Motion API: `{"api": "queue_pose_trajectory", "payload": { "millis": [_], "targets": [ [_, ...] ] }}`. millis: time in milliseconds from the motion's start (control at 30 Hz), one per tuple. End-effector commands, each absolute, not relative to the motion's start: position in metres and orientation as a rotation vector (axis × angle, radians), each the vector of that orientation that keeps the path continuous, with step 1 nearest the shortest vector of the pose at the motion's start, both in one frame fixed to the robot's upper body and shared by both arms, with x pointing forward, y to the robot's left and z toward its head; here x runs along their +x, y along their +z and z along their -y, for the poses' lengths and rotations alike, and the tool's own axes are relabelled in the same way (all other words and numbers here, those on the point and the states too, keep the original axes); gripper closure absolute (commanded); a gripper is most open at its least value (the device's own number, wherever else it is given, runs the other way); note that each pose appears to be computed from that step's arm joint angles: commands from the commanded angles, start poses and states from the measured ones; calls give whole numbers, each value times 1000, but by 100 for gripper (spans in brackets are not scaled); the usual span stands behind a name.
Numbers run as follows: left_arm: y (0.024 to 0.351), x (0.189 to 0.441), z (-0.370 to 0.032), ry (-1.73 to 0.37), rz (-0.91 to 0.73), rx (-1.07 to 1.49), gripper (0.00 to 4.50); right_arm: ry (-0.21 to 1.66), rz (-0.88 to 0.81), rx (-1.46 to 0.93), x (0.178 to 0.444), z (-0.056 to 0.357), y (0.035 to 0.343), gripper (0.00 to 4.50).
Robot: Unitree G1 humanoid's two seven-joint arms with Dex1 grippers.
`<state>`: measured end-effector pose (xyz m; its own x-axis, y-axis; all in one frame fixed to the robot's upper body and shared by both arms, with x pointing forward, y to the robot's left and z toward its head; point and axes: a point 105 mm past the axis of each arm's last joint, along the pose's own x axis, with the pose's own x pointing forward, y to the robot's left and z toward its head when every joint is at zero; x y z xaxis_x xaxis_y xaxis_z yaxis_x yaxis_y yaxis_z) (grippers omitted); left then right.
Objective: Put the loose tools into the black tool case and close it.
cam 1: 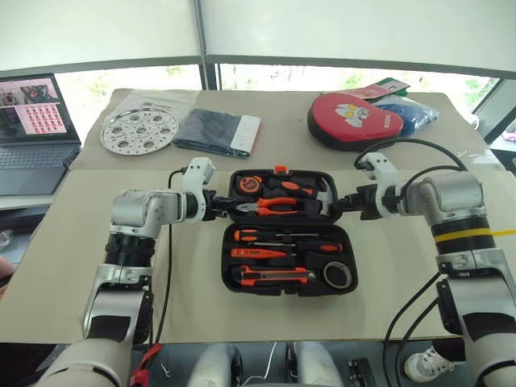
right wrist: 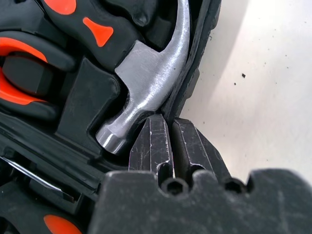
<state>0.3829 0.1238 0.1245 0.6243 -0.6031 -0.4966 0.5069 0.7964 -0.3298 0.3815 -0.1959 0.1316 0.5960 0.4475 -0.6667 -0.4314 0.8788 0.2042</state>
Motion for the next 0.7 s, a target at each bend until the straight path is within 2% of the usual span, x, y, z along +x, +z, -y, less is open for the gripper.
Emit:
{"api": "queue_pose_trajectory", "payload": {
  "millis": [33,267,333,400,500,567,700],
  "targets": [
    [124,387,-134,-584,-610,-154,447,455,-735,20,387,204,134,450],
    [154,383,-133,-664,-360,-246,447,682,-394,-112,381,176,171,450],
    [176,365,-140,-772,-72,-137,447,688,-194,-307,372,178,185,450],
    [181,348,-148,-799,55,-81,447,700,-47,-475,359,179,190,450],
    [176,333,-155,-802,159,93,447,689,56,-654,344,189,181,450],
    [165,313,-152,-875,225,298,447,686,135,-778,332,194,174,450],
    [152,300,-166,-805,315,431,447,728,209,-972,303,202,144,450]
  ]
}}
